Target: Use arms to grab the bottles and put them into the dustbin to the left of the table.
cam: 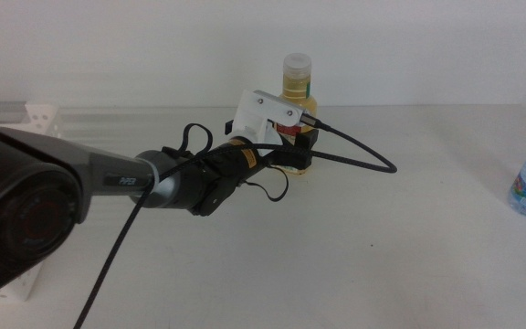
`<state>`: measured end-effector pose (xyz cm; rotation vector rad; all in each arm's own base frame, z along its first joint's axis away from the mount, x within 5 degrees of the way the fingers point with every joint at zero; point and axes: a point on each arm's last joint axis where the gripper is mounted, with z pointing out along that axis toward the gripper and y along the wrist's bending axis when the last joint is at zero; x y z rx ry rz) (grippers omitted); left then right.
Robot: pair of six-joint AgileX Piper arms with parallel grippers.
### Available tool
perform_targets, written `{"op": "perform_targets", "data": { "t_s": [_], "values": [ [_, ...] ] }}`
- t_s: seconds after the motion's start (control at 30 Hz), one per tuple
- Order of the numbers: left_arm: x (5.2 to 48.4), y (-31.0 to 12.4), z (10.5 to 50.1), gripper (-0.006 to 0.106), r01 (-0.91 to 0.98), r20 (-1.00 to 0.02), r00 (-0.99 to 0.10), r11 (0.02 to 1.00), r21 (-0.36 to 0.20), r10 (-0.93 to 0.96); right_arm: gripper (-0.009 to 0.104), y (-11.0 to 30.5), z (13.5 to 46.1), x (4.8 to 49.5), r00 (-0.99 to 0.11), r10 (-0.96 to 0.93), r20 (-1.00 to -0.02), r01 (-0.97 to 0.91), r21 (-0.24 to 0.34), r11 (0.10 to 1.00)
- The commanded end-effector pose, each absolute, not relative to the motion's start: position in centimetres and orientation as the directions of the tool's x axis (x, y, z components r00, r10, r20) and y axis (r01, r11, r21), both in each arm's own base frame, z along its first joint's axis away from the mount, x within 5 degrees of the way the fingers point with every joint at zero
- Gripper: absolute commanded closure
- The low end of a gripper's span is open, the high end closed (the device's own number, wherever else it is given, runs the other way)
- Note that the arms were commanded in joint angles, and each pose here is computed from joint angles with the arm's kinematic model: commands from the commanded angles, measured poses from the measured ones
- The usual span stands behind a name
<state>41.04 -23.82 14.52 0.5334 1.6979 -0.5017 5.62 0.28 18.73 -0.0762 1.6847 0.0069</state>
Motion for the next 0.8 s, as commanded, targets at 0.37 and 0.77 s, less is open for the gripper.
{"op": "perform_targets", "data": {
  "t_s": [0.37, 0.77],
  "values": [
    [43.9, -25.6, 18.6, 0.013, 0.623, -0.997, -0.008, 0.78, -0.062, -0.072, 0.019, 0.2, 19.8, 5.4, -0.007, -0.05, -0.999, -0.042, -0.05, 0.998],
    [44.1, -25.9, 17.9, 0.04, 0.64, -0.999, 0.017, 0.768, -0.01, -0.027, 0.019, 0.2, 19.8, 5.4, -0.007, -0.05, -0.999, -0.042, -0.05, 0.998]
  ]
}}
